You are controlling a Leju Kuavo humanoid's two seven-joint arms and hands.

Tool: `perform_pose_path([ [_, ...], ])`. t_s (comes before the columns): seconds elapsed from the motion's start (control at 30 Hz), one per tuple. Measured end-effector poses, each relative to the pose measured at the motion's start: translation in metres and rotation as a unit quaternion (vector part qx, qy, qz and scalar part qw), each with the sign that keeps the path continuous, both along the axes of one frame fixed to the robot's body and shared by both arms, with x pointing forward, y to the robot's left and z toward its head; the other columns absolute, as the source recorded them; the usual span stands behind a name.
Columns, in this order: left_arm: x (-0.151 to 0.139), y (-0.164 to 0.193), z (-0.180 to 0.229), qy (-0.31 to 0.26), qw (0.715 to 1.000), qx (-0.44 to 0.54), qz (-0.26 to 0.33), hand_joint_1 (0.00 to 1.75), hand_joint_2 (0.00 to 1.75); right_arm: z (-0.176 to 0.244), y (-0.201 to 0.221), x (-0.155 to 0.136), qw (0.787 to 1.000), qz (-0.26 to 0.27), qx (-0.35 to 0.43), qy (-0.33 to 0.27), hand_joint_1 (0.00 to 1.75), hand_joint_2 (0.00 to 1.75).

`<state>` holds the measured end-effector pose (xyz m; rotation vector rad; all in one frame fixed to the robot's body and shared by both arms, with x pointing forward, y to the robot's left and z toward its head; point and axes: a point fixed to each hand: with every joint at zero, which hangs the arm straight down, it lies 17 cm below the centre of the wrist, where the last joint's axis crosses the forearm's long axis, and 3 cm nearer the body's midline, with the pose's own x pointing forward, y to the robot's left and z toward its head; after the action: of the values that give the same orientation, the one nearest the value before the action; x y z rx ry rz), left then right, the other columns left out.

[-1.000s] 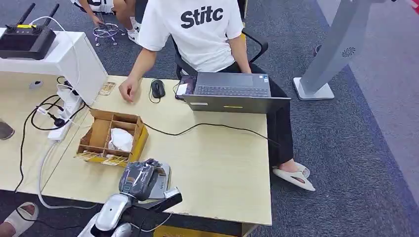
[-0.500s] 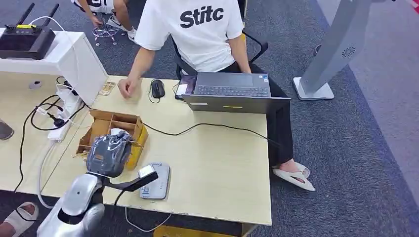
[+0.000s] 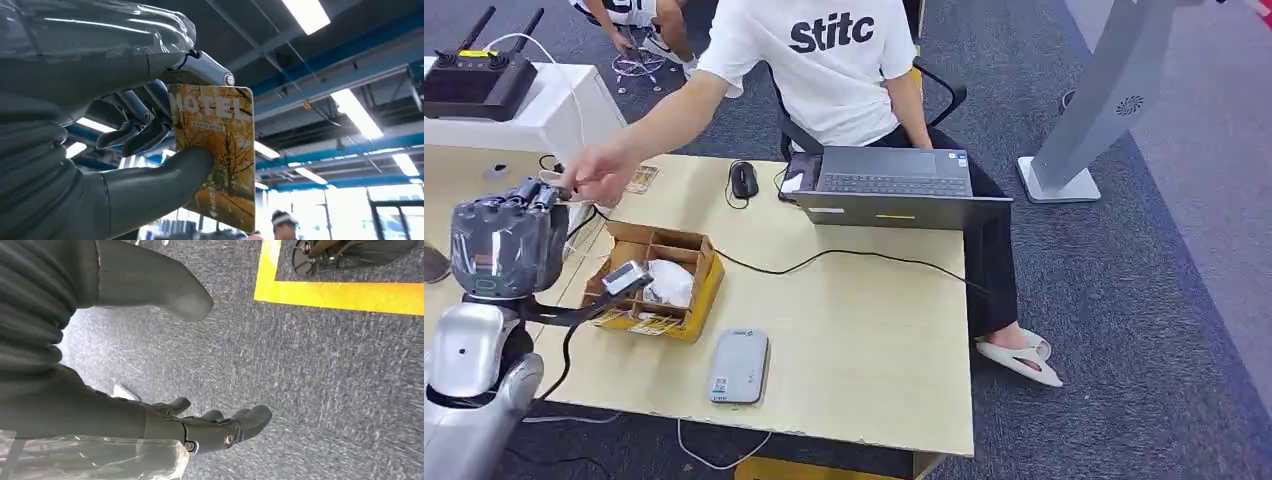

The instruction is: Pass the card to the sensor for recognition and then transmit it.

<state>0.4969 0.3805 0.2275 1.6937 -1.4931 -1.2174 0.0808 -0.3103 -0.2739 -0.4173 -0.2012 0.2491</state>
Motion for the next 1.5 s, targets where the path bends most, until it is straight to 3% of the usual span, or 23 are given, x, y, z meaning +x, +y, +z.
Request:
perform_pose_path([
  [0.23,0.017,0.055,-0.020,-0.004,0.998,0.003,0.056,1.75,1.75,0.000,0.000,0.000,1.000,0.008,-0.002,0.002,0.00,1.75],
  [0.47,0.025,0.050,-0.063,0.042,0.997,-0.006,0.062,1.75,1.75,0.000,-0.003,-0.003,1.000,0.009,-0.010,0.016,0.00,1.75],
  [0.5,0.026,0.047,-0.065,0.045,0.997,-0.010,0.061,0.19,1.75,0.000,-0.003,-0.003,1.000,0.013,-0.011,0.018,0.00,1.75],
  [0.53,0.028,0.044,-0.066,0.046,0.997,-0.014,0.060,0.00,0.00,0.000,-0.003,-0.003,1.000,0.014,-0.011,0.018,0.00,1.75],
  [0.97,0.038,0.000,-0.065,0.050,0.990,-0.128,0.033,0.00,0.00,0.001,0.000,0.004,0.999,0.037,-0.013,0.005,0.00,1.75],
  [1.0,0.035,-0.007,-0.061,0.048,0.989,-0.140,0.022,0.00,1.75,0.001,0.000,0.003,0.999,0.037,-0.015,0.006,0.00,1.75],
  [1.2,0.008,-0.053,-0.080,0.121,0.972,-0.199,-0.031,0.00,1.75,0.001,0.001,-0.001,1.000,0.022,-0.018,0.010,0.00,1.75],
  [1.37,-0.044,-0.091,-0.107,0.188,0.959,-0.195,-0.081,0.00,1.75,0.000,0.006,-0.009,1.000,0.007,-0.014,0.019,0.00,1.75],
  [1.5,-0.085,-0.099,-0.121,0.224,0.955,-0.169,-0.099,0.00,1.75,0.000,0.010,-0.013,1.000,0.000,-0.010,0.021,0.00,1.75],
])
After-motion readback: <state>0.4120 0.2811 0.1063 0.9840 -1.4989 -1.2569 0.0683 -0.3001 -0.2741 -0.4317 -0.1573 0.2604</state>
